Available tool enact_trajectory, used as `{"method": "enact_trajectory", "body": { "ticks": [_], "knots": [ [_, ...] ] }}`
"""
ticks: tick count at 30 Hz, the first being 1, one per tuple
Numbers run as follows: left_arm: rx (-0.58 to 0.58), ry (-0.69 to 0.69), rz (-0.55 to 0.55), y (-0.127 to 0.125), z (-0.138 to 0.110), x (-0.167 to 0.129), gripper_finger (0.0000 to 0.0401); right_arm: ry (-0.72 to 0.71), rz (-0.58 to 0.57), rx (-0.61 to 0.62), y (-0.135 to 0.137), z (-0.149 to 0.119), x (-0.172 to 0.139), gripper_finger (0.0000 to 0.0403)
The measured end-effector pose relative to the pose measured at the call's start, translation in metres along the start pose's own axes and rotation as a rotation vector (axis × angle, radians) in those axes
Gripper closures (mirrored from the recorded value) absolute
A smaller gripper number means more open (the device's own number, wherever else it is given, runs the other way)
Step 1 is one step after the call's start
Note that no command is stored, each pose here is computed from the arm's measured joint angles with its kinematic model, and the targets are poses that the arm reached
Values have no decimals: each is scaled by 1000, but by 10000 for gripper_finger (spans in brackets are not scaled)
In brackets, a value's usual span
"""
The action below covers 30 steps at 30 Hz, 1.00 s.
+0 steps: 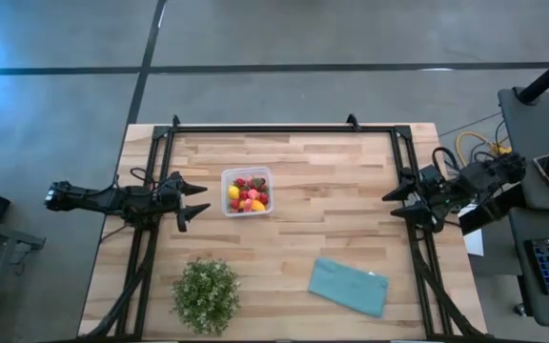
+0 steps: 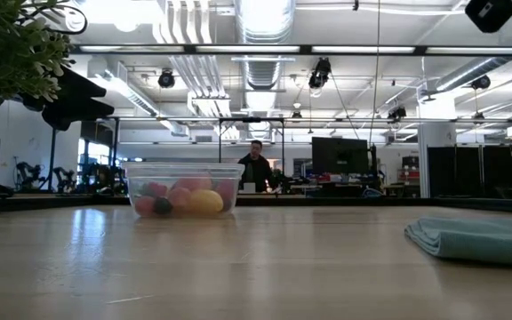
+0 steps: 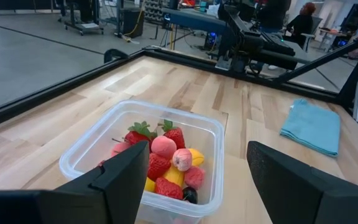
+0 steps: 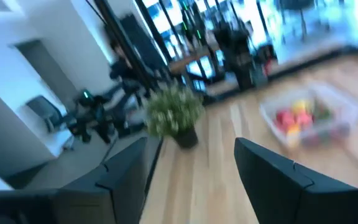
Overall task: Pick and placing Produce into tupperware
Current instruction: Return to Home Position
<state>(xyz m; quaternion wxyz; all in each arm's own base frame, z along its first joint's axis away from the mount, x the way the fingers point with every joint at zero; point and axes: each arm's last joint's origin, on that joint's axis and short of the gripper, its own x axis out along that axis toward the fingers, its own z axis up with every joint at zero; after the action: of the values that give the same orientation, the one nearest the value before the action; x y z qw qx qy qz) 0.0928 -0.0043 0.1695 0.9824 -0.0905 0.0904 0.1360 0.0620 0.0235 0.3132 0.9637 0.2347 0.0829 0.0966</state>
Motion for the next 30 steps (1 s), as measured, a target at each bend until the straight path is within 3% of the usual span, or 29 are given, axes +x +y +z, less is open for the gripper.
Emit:
{"method": "enact_trajectory", "body": {
  "ticks": [5,11,16,24,30],
  "knots": [
    [0,1,1,0,0,0,143,-131,39,-131,-2,-3,-1,174],
    [1,1,0,0,0,0,143,-170,-33,-214,-14,-17,-5,174],
    [0,1,1,0,0,0,143,-157,-52,-224,-23,-33,-1,174],
    [0,1,0,0,0,0,143,-73,-48,-138,-32,-57,11,174],
    [2,3,1,0,0,0,143,-19,-72,-180,-38,-72,20,174]
  ]
}}
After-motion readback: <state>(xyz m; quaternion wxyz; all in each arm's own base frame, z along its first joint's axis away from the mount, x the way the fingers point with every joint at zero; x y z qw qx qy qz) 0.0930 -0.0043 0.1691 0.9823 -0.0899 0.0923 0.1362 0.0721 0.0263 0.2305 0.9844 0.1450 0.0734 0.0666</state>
